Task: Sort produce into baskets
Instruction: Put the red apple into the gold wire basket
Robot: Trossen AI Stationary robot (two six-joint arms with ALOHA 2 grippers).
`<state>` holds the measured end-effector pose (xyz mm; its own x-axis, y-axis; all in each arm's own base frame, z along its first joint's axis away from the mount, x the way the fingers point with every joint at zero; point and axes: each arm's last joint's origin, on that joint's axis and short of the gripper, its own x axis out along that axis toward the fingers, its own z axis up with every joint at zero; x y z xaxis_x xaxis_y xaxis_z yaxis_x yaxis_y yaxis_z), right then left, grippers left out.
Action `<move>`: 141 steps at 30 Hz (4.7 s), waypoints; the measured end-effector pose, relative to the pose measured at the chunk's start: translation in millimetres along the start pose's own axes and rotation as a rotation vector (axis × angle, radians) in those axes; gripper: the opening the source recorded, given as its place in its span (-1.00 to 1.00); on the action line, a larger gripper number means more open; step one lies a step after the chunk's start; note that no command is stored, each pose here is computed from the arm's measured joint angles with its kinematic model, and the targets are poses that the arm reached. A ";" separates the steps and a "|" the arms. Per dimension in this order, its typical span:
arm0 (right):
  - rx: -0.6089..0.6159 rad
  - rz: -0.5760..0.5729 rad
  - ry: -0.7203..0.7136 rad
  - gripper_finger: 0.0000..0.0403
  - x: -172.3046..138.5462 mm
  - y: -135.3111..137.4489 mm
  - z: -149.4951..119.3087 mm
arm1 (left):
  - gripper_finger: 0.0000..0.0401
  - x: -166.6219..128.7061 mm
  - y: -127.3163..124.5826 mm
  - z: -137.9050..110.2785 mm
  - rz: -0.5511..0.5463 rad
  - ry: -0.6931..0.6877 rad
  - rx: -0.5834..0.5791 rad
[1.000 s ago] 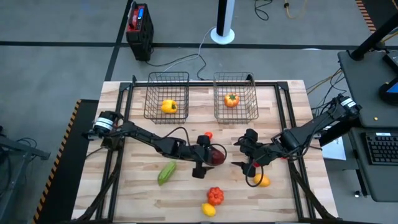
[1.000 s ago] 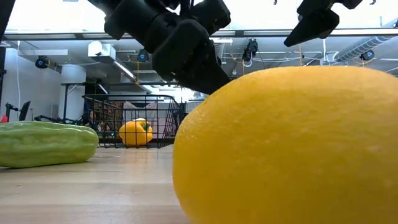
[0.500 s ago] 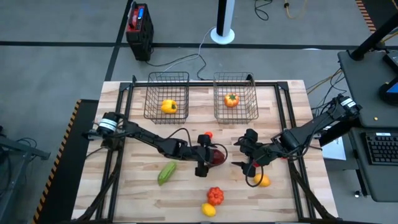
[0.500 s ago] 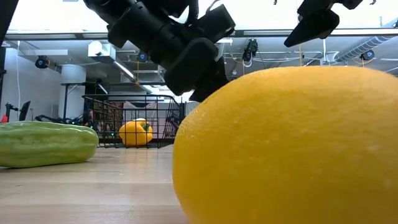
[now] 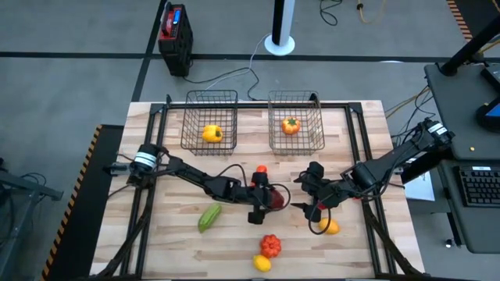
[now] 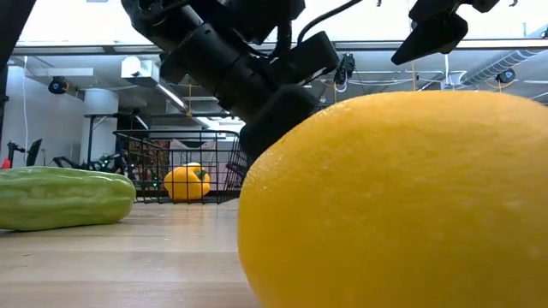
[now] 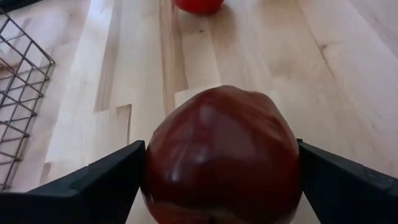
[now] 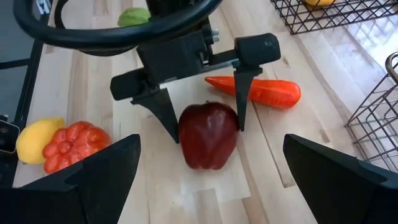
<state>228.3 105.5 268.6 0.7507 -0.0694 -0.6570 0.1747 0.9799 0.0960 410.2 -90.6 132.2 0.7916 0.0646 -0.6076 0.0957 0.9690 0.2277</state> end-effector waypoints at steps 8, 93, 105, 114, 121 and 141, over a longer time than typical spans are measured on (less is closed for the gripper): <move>-0.002 0.000 0.000 0.92 0.0 0.0 0.0 | 0.69 0.2 -0.1 -1.0 0.002 0.012 -0.017; -0.016 -0.067 0.073 0.92 -7.8 -7.0 -10.1 | 0.73 -9.4 227.0 106.4 0.072 0.496 0.489; -0.017 -0.071 0.071 0.92 -7.7 -7.0 -10.0 | 0.75 -9.7 226.4 106.9 0.072 0.493 0.489; -0.197 -0.495 -0.052 0.92 -7.4 -25.1 -16.5 | 0.75 -13.2 218.5 113.7 0.066 0.476 0.495; -0.309 -0.665 -0.118 0.92 -1.4 -32.0 -22.7 | 0.73 -22.2 206.0 122.5 0.057 0.461 0.492; -0.283 -0.470 -0.171 0.91 6.6 -28.0 -1.3 | 0.73 -57.4 131.1 167.0 0.024 0.292 0.462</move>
<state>227.5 77.8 260.6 0.7297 -0.5162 -0.4484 0.3551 0.8465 -0.3967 478.1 -7.1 324.0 0.6025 0.2124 -0.7693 0.3868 0.7654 0.5143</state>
